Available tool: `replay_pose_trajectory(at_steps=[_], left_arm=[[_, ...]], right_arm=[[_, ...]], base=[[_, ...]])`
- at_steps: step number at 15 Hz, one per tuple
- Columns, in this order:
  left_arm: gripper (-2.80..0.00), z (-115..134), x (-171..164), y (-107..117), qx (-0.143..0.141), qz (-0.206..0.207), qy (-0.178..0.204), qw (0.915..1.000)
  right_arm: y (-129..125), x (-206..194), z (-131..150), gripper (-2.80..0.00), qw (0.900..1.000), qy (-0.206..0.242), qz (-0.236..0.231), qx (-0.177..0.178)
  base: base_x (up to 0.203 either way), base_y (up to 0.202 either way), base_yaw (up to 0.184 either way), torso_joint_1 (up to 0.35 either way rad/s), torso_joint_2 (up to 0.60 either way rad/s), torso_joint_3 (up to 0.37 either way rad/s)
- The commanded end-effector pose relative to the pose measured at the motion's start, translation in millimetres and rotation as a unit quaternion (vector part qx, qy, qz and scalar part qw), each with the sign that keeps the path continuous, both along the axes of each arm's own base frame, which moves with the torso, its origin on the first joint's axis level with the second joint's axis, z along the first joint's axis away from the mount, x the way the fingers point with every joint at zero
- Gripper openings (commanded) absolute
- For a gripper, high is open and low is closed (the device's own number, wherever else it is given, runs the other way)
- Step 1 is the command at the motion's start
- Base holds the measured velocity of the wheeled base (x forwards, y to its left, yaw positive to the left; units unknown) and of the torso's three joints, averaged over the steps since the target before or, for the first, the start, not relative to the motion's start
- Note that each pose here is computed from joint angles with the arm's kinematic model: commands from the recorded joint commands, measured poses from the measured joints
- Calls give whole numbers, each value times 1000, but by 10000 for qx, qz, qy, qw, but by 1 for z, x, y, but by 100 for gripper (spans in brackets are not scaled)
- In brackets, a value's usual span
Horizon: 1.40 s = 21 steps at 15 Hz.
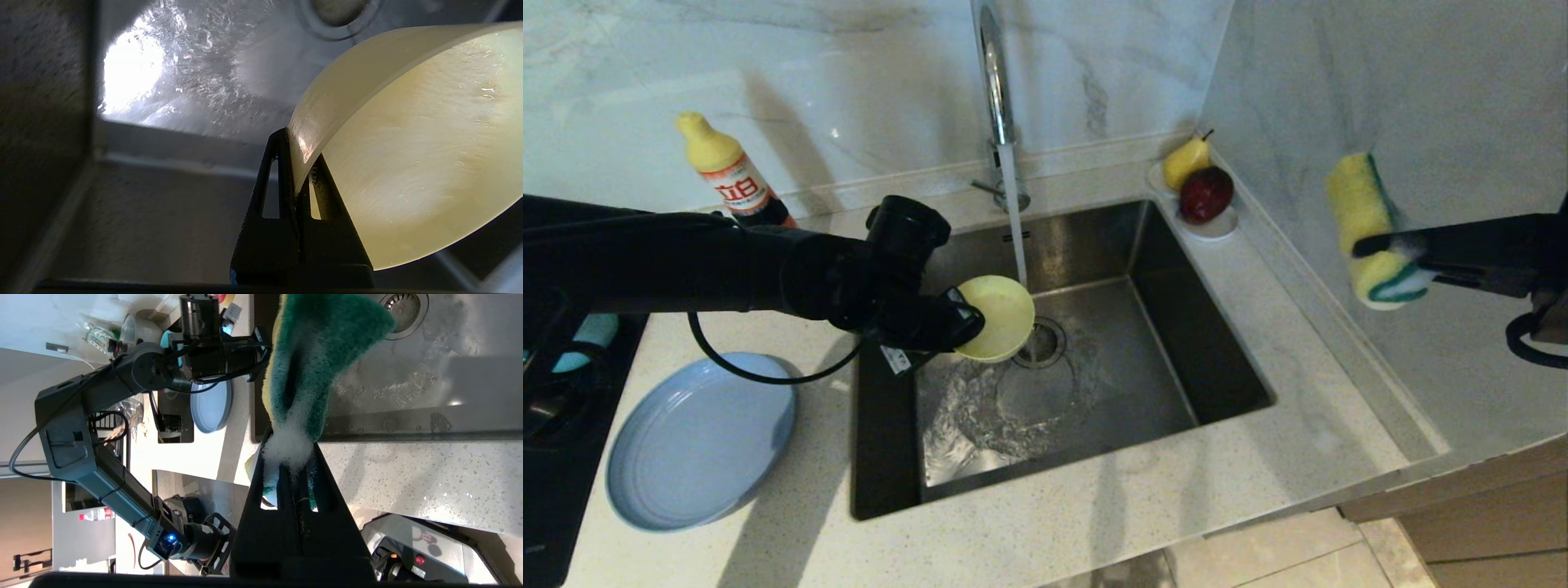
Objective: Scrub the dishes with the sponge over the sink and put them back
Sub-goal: Rinse the bowl
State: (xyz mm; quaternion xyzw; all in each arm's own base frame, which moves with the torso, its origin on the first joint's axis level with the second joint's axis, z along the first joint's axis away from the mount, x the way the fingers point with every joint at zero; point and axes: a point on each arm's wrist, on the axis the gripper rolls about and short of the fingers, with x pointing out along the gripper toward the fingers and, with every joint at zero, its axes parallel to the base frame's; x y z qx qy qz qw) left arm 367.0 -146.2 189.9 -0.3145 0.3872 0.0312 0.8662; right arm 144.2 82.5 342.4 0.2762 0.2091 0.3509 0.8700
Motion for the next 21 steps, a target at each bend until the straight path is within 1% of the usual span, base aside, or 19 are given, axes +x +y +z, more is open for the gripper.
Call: replay_pose_trajectory(at_steps=[1, 3, 4, 6, 8, 9, 11, 14, 15, 16, 17, 18, 19, 21], left_arm=[[-280, 8, -2, 2, -18, 98, -118, 9999], [-280, 7, 2, 2, 120, 313, -212, 9992], [-280, 5, 4, 1, 217, 464, -313, 9982], [-280, 2, 6, 1, 233, 566, -515, 9968], [-280, 5, 8, 1, 215, 713, -883, 9933], [-280, 8, 8, -2, 165, 713, -1062, 9916], [-280, 16, 3, -9, 71, 617, -1239, 9903], [-280, 16, 2, -25, -100, 523, -1657, 9847], [-280, 16, 3, -27, -125, 483, -1743, 9834], [-280, 15, 1, -28, -93, 459, -1714, 9841], [-280, 11, -2, -27, 13, 407, -1662, 9853], [-280, 6, -5, -25, 229, 323, -1632, 9858], [-280, 5, -8, -21, 527, 317, -1700, 9835], [-280, 6, -10, -14, 850, 402, -2140, 9723]], right_arm=[[3, 4, -2, -280, 10000, 65, 41, -19], [7, 10, -4, -280, 9999, 80, 117, -28], [9, 13, -4, -280, 9999, -2, 141, 16], [9, 14, -3, -280, 9999, -66, 130, 32], [8, 13, 1, -280, 9998, -138, 120, 60], [7, 13, 3, -280, 9997, -188, 120, 71], [7, 12, 5, -280, 9996, -240, 111, 86], [5, 9, 9, -280, 9994, -316, 94, 124], [5, 10, 9, -280, 9994, -306, 126, 125], [5, 10, 9, -280, 9993, -292, 167, 133], [5, 10, 9, -280, 9993, -304, 184, 142], [5, 9, 10, -280, 9992, -325, 184, 152], [4, 8, 11, -280, 9991, -345, 192, 163], [4, 7, 12, -280, 9990, -361, 192, 170]], base=[[0, 0, 0, 0, 0, 0], [0, 0, 0, 0, 0, 0], [0, 0, 0, 0, 0, 0], [0, 0, 0, 0, 0, 0], [0, 0, 0, 0, 0, 0], [0, 0, 0, 0, 0, 0], [0, 0, 0, 0, 0, 0], [0, 0, 0, 0, 0, 0], [0, 0, 0, 0, 0, 0], [0, 0, 0, 0, 0, 0], [0, 0, 0, 0, 0, 0], [0, 0, 0, 0, 0, 0], [0, 0, 0, 0, 0, 0], [0, 0, 0, 0, 0, 0]])
